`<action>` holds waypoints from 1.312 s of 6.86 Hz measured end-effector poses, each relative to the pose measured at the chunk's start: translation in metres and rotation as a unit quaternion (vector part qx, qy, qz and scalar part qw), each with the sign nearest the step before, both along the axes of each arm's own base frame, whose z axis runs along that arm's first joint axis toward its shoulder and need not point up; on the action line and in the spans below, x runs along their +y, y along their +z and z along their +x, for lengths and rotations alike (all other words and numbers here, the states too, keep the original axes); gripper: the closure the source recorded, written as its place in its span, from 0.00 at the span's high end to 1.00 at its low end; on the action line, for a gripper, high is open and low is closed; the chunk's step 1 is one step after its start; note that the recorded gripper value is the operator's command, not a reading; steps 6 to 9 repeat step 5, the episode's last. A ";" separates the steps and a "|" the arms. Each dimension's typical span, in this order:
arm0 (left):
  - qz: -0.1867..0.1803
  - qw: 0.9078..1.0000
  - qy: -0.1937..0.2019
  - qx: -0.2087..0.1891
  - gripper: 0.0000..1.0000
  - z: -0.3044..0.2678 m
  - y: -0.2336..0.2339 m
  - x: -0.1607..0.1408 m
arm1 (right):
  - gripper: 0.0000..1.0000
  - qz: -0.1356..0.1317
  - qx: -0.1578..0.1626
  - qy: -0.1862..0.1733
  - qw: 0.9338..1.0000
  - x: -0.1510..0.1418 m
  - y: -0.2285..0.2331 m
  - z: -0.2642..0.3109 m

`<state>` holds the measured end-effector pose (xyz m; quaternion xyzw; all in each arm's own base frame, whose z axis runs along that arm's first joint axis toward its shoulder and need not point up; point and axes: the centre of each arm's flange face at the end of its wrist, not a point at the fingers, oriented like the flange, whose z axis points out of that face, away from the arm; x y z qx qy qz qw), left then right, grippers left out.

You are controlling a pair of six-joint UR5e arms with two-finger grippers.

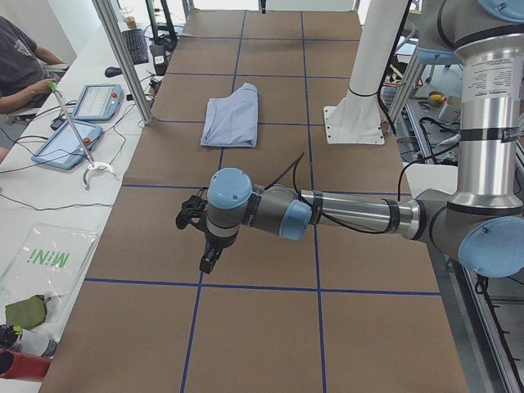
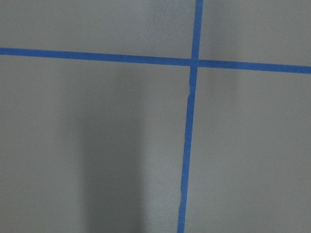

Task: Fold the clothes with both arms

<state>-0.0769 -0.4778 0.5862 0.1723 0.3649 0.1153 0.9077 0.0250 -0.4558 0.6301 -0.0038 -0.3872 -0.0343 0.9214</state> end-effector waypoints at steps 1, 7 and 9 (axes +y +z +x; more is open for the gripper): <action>0.001 1.000 0.000 0.000 0.99 0.000 -0.001 0.000 | 1.00 0.000 0.000 0.000 1.000 0.000 0.000 0.000; 0.003 1.000 0.000 -0.001 0.99 0.000 -0.003 -0.001 | 1.00 0.001 0.000 0.000 1.000 0.000 -0.001 0.000; 0.003 1.000 0.000 -0.001 0.99 0.000 -0.003 -0.001 | 1.00 0.001 0.000 0.000 1.000 0.000 -0.001 0.000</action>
